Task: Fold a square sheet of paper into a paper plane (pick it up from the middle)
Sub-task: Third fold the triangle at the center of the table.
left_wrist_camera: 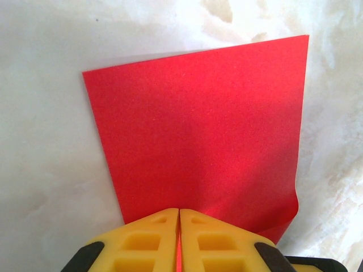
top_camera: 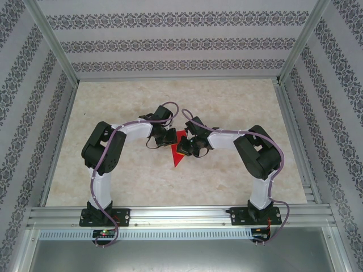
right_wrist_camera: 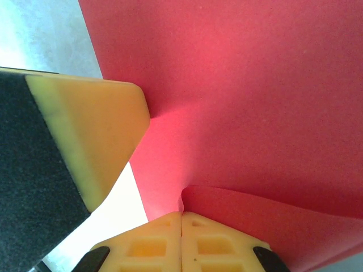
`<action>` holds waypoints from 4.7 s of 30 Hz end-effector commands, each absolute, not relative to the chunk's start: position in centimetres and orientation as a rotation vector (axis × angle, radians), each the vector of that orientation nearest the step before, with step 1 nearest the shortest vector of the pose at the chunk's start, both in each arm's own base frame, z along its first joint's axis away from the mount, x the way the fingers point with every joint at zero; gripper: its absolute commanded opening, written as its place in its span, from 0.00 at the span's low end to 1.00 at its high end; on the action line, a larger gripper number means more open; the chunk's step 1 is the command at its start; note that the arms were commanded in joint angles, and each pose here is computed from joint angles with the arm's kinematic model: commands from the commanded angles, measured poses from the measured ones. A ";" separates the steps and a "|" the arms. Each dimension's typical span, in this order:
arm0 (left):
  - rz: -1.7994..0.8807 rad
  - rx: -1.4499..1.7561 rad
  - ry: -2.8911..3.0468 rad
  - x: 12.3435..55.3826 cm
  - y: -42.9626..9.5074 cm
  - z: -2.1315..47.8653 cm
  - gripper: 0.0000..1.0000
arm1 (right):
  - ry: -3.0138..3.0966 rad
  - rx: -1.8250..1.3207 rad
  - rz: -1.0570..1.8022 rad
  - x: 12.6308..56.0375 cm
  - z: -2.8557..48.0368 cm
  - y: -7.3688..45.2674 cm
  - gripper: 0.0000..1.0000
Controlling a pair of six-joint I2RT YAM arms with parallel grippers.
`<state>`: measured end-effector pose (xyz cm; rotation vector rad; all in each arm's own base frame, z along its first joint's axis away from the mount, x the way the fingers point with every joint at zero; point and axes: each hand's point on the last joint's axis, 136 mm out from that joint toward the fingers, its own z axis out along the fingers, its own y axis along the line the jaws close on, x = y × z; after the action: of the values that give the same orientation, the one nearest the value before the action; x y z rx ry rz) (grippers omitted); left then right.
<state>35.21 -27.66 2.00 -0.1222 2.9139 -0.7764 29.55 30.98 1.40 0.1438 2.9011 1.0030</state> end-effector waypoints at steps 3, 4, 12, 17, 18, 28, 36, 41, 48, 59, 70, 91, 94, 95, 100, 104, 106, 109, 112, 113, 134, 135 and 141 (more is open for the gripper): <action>-0.745 -0.130 2.933 35.3 -27.1 2.2 0.12 | 2.899 0.235 0.919 30.5 0.4 29.8 0.07; -0.741 -0.130 2.935 35.2 -27.1 2.1 0.11 | 2.896 0.241 0.922 30.5 0.5 29.7 0.07; -0.724 -0.153 2.959 34.8 -26.8 1.3 0.11 | 2.838 0.274 0.977 31.1 1.3 29.9 0.07; -0.714 -0.165 2.968 34.7 -26.7 1.0 0.11 | 2.820 0.277 0.989 31.2 1.6 29.9 0.07; -0.715 -0.164 2.968 34.7 -26.6 1.0 0.11 | 2.822 0.277 0.986 31.1 1.5 29.8 0.07; -0.733 -0.147 2.955 34.9 -26.9 1.6 0.11 | 2.878 0.245 0.948 30.3 0.3 29.6 0.07; -0.739 -0.144 2.959 34.8 -27.0 1.5 0.11 | 2.909 0.102 0.942 29.3 0.6 30.1 0.07; -0.746 -0.143 2.957 34.8 -27.1 1.5 0.11 | 2.919 0.090 0.926 29.2 0.4 29.9 0.07; -0.757 -0.140 2.939 35.2 -27.3 2.5 0.11 | 2.939 0.115 0.893 29.2 -0.4 29.7 0.09; -0.759 -0.312 2.846 36.2 -24.2 5.9 0.16 | 2.954 0.150 0.877 29.0 -0.9 29.5 0.32; -0.878 -0.390 2.807 34.7 -22.7 6.6 0.19 | 2.903 0.165 0.975 29.2 -0.3 29.7 0.45; -1.155 -0.364 2.784 31.8 -25.2 6.4 0.16 | 2.841 0.143 1.089 29.2 0.3 29.0 0.37; -1.162 -0.353 2.789 31.5 -25.5 6.3 0.16 | 2.847 0.148 1.079 29.1 0.2 28.8 0.44; -1.166 -0.349 2.790 31.4 -25.6 6.2 0.16 | 2.849 0.149 1.078 29.1 0.1 28.8 0.45; -1.173 -0.352 2.795 31.0 -25.9 6.0 0.15 | 2.858 0.160 1.082 29.1 -0.1 28.7 0.40; -1.178 -0.354 2.795 31.0 -26.0 5.9 0.15 | 2.868 0.176 1.083 29.0 -0.4 28.5 0.35; -1.176 -0.352 2.798 31.0 -26.0 5.8 0.15 | 2.862 0.178 1.090 29.0 -0.4 28.5 0.35; -1.183 -0.353 2.796 31.0 -26.1 5.8 0.15 | 2.867 0.183 1.082 28.9 -0.5 28.3 0.35; -1.187 -0.349 2.793 31.0 -26.2 5.8 0.15 | 2.878 0.190 1.076 28.8 -0.8 28.2 0.35; -1.191 -0.345 2.794 31.0 -26.3 5.9 0.15 | 2.879 0.187 1.077 28.8 -0.8 28.1 0.35; -1.213 -0.312 2.801 30.7 -27.6 5.7 0.14 | 2.910 0.178 1.050 28.4 -1.5 27.6 0.10; -1.217 -0.305 2.802 30.6 -27.8 5.7 0.14 | 2.915 0.178 1.042 28.3 -1.6 27.5 0.08; -1.222 -0.266 2.818 30.4 -29.0 5.3 0.10 | 2.945 0.175 1.010 28.1 -2.2 27.4 0.01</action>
<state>29.97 -27.55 4.81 -0.3127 2.8438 -1.1748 29.63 29.28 1.23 0.1157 2.8144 1.1565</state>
